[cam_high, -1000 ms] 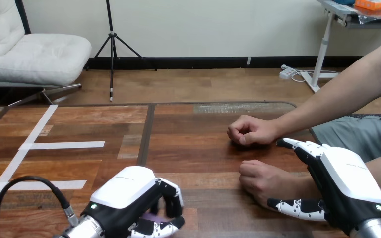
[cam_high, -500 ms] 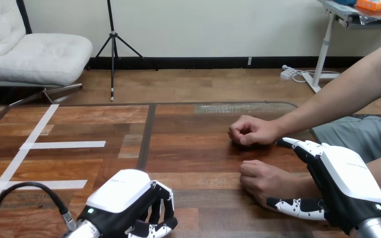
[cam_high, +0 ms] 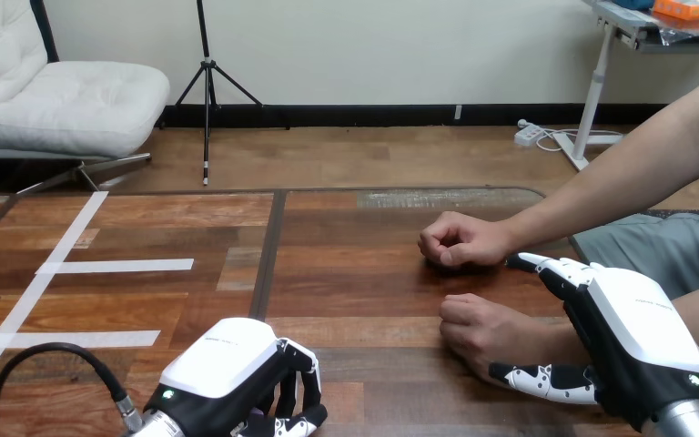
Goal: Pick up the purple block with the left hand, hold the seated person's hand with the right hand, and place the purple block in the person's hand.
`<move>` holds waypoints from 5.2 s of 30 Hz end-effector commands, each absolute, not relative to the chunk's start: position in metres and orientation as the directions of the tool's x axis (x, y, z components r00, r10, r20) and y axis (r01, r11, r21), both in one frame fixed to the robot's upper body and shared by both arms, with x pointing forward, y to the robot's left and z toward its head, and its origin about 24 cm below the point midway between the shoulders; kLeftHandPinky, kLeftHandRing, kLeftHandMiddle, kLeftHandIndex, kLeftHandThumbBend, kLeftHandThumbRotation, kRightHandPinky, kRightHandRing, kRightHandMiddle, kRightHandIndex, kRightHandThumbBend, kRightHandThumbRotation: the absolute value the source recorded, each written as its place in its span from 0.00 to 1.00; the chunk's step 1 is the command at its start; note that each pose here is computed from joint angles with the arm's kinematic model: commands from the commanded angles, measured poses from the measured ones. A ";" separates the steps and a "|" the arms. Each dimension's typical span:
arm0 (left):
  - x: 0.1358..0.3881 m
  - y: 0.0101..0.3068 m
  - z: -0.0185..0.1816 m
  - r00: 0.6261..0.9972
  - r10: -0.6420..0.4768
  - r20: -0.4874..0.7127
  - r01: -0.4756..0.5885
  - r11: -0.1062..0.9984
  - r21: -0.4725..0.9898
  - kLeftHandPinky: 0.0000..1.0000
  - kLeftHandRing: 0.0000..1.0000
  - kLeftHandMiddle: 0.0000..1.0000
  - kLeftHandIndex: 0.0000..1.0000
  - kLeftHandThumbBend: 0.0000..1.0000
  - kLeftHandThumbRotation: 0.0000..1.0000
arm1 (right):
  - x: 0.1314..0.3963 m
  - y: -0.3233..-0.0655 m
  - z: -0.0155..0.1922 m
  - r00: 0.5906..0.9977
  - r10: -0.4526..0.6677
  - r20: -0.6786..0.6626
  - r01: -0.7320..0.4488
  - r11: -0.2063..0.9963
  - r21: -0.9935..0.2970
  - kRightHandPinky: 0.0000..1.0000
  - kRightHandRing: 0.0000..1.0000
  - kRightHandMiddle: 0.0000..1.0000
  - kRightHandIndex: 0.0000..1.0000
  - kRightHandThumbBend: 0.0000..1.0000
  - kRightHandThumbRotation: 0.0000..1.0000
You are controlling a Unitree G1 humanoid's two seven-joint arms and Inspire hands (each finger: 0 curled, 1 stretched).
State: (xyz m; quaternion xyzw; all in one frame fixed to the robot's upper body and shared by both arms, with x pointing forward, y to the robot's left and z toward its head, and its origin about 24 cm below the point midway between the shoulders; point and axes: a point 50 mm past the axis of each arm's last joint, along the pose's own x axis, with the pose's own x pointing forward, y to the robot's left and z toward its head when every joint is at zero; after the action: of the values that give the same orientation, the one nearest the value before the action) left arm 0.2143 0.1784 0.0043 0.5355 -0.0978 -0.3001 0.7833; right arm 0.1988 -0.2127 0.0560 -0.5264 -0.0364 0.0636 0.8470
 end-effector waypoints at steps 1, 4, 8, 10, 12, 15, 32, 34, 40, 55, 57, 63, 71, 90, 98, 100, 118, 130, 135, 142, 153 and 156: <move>0.230 0.175 0.018 0.802 -0.590 -0.097 0.298 0.253 0.920 0.18 0.23 0.31 0.42 0.28 0.32 | 0.204 -0.208 0.074 0.980 0.184 0.078 -0.009 0.433 -0.902 0.93 0.88 0.85 0.84 0.70 0.24; 0.230 0.175 0.018 0.801 -0.591 -0.095 0.299 0.256 0.919 0.18 0.23 0.32 0.42 0.28 0.33 | 0.204 -0.208 0.074 0.980 0.184 0.080 -0.008 0.434 -0.901 0.93 0.88 0.84 0.84 0.71 0.25; 0.230 0.175 0.018 0.801 -0.591 -0.092 0.299 0.262 0.918 0.19 0.24 0.32 0.42 0.28 0.33 | 0.204 -0.208 0.074 0.980 0.185 0.078 -0.010 0.432 -0.902 0.93 0.88 0.84 0.84 0.71 0.24; 0.230 0.175 0.018 0.801 -0.592 -0.090 0.298 0.264 0.917 0.19 0.25 0.33 0.42 0.28 0.33 | 0.204 -0.208 0.074 0.979 0.186 0.078 -0.011 0.432 -0.902 0.93 0.89 0.84 0.84 0.71 0.24; 0.230 0.175 0.018 0.801 -0.592 -0.088 0.296 0.265 0.918 0.19 0.25 0.33 0.42 0.28 0.33 | 0.204 -0.207 0.074 0.979 0.187 0.077 -0.011 0.432 -0.902 0.93 0.89 0.84 0.84 0.71 0.24; 0.230 0.175 0.018 0.800 -0.596 -0.077 0.289 0.269 0.919 0.20 0.25 0.33 0.42 0.28 0.33 | 0.204 -0.207 0.074 0.979 0.188 0.077 -0.012 0.431 -0.902 0.93 0.89 0.85 0.84 0.71 0.24; 0.230 0.175 0.017 0.803 -0.593 -0.048 0.261 0.278 0.925 0.20 0.26 0.34 0.44 0.30 0.35 | 0.204 -0.207 0.074 0.980 0.188 0.071 -0.017 0.428 -0.904 0.93 0.89 0.85 0.84 0.70 0.25; 0.230 0.175 0.017 0.804 -0.593 -0.040 0.251 0.279 0.927 0.20 0.26 0.34 0.44 0.30 0.35 | 0.204 -0.207 0.074 0.980 0.187 0.069 -0.018 0.427 -0.904 0.93 0.89 0.85 0.84 0.70 0.25; 0.230 0.175 0.018 0.806 -0.592 -0.004 0.220 0.293 0.930 0.21 0.27 0.35 0.45 0.30 0.35 | 0.204 -0.207 0.074 0.980 0.189 0.069 -0.018 0.424 -0.906 0.93 0.89 0.85 0.84 0.69 0.26; 0.231 0.171 0.013 0.796 -0.552 0.246 -0.008 0.396 0.918 0.19 0.26 0.36 0.49 0.36 0.31 | 0.204 -0.208 0.074 0.979 0.191 0.070 -0.017 0.422 -0.907 0.93 0.89 0.85 0.84 0.69 0.25; 0.231 0.171 0.012 0.794 -0.541 0.276 -0.035 0.413 0.910 0.20 0.27 0.38 0.50 0.38 0.27 | 0.204 -0.208 0.074 0.979 0.192 0.071 -0.016 0.421 -0.907 0.93 0.89 0.84 0.84 0.69 0.25; 0.232 0.169 0.009 0.781 -0.492 0.385 -0.145 0.458 0.877 0.23 0.31 0.42 0.52 0.41 0.23 | 0.204 -0.209 0.074 0.979 0.191 0.072 -0.015 0.420 -0.907 0.93 0.88 0.84 0.84 0.69 0.26; 0.236 0.167 0.004 0.766 -0.437 0.471 -0.250 0.473 0.845 0.28 0.40 0.50 0.56 0.41 0.21 | 0.204 -0.209 0.074 0.980 0.187 0.068 -0.017 0.420 -0.907 0.93 0.88 0.85 0.84 0.69 0.25; 0.250 0.161 -0.005 0.780 -0.371 0.504 -0.307 0.474 0.825 0.34 0.45 0.53 0.60 0.40 0.15 | 0.204 -0.210 0.074 0.980 0.187 0.066 -0.020 0.423 -0.906 0.93 0.89 0.85 0.84 0.70 0.26; 0.256 0.158 -0.009 0.795 -0.377 0.475 -0.283 0.462 0.841 0.34 0.44 0.52 0.59 0.41 0.13 | 0.204 -0.211 0.073 0.981 0.186 0.059 -0.024 0.419 -0.908 0.93 0.89 0.85 0.84 0.69 0.26; 0.257 0.157 -0.010 0.797 -0.379 0.470 -0.279 0.460 0.843 0.34 0.43 0.52 0.59 0.41 0.12 | 0.204 -0.211 0.073 0.981 0.186 0.060 -0.024 0.418 -0.908 0.93 0.89 0.85 0.84 0.69 0.26; 0.264 0.154 -0.016 0.811 -0.395 0.432 -0.257 0.424 0.868 0.31 0.39 0.48 0.57 0.43 0.11 | 0.203 -0.211 0.073 0.982 0.184 0.054 -0.029 0.418 -0.908 0.93 0.89 0.84 0.84 0.70 0.26; 0.264 0.153 -0.017 0.816 -0.387 0.429 -0.254 0.427 0.868 0.31 0.38 0.48 0.57 0.43 0.12 | 0.204 -0.211 0.073 0.981 0.186 0.052 -0.030 0.415 -0.909 0.93 0.89 0.84 0.84 0.70 0.25; 0.264 0.154 -0.018 0.820 -0.383 0.425 -0.251 0.426 0.869 0.30 0.38 0.48 0.57 0.43 0.14 | 0.204 -0.210 0.073 0.981 0.188 0.053 -0.030 0.416 -0.909 0.92 0.89 0.84 0.84 0.70 0.26; 0.263 0.156 -0.018 0.822 -0.382 0.422 -0.250 0.424 0.870 0.29 0.38 0.48 0.57 0.43 0.15 | 0.205 -0.210 0.072 0.981 0.189 0.051 -0.033 0.417 -0.908 0.92 0.89 0.84 0.84 0.70 0.27; 0.262 0.160 -0.019 0.827 -0.379 0.415 -0.249 0.415 0.875 0.29 0.38 0.48 0.57 0.43 0.16 | 0.206 -0.209 0.072 0.981 0.190 0.050 -0.035 0.417 -0.908 0.93 0.89 0.85 0.84 0.69 0.27; 0.262 0.161 -0.018 0.829 -0.377 0.414 -0.249 0.414 0.876 0.29 0.38 0.47 0.57 0.43 0.16 | 0.206 -0.209 0.072 0.981 0.189 0.051 -0.033 0.416 -0.909 0.93 0.89 0.84 0.84 0.69 0.27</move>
State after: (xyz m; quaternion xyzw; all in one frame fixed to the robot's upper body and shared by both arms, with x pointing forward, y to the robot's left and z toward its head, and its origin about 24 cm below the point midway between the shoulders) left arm 0.2490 0.1576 -0.0320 0.5363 -0.2698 -0.0580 0.7977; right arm 0.1953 -0.2133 0.0529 -0.5269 -0.0277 0.0727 0.8463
